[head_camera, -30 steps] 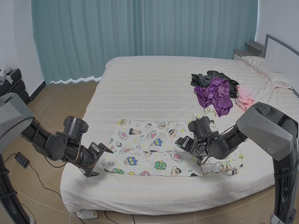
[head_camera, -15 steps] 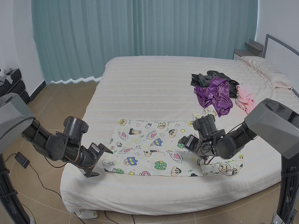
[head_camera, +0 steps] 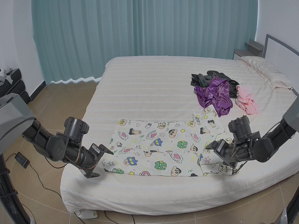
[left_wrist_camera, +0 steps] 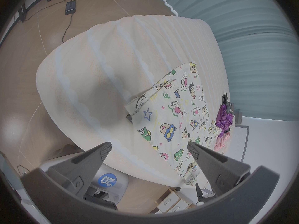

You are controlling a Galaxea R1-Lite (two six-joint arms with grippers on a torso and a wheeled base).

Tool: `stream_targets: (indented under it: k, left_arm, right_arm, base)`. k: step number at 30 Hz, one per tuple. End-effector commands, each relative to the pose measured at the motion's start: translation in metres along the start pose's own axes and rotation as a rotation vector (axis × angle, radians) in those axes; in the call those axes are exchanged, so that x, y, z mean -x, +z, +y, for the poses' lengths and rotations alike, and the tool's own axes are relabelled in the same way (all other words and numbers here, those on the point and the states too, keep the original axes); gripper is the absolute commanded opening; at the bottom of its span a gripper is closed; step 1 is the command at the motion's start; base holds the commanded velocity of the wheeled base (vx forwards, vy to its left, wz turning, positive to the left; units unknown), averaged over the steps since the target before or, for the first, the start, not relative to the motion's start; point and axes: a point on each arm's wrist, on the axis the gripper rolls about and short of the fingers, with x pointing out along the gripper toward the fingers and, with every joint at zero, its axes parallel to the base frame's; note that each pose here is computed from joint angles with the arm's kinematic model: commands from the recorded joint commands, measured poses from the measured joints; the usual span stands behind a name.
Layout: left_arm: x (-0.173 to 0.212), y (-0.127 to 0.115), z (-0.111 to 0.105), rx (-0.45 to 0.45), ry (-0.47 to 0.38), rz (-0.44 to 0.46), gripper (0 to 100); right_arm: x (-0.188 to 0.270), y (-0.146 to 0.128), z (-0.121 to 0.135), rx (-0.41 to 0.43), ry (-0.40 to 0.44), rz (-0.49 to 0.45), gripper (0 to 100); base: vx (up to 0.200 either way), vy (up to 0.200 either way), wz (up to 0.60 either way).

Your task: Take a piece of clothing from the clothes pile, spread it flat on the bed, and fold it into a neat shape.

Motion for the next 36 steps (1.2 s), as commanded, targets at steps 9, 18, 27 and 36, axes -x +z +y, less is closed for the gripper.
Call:
stream_targets:
  k: [9, 18, 27, 36]
  left_arm:
    - [-0.002, -0.004, 0.003, -0.016, -0.025, -0.003, 100]
    - [-0.002, -0.004, 0.003, -0.016, -0.025, -0.003, 100]
    - [-0.002, -0.004, 0.002, -0.016, -0.026, -0.003, 100]
    - [-0.002, -0.004, 0.002, -0.016, -0.026, -0.003, 100]
  right_arm:
    - [0.017, 0.024, -0.064, -0.034, -0.024, -0.013, 100]
    - [-0.006, 0.018, -0.067, 0.036, 0.007, -0.001, 100]
    - [-0.017, 0.019, -0.068, 0.034, 0.006, 0.004, 100]
    - [-0.026, 0.018, -0.072, 0.030, 0.009, -0.009, 0]
  base:
    - [0.000, 0.000, 0.00]
    - [0.000, 0.000, 0.00]
    - [0.000, 0.000, 0.00]
    - [0.000, 0.000, 0.00]
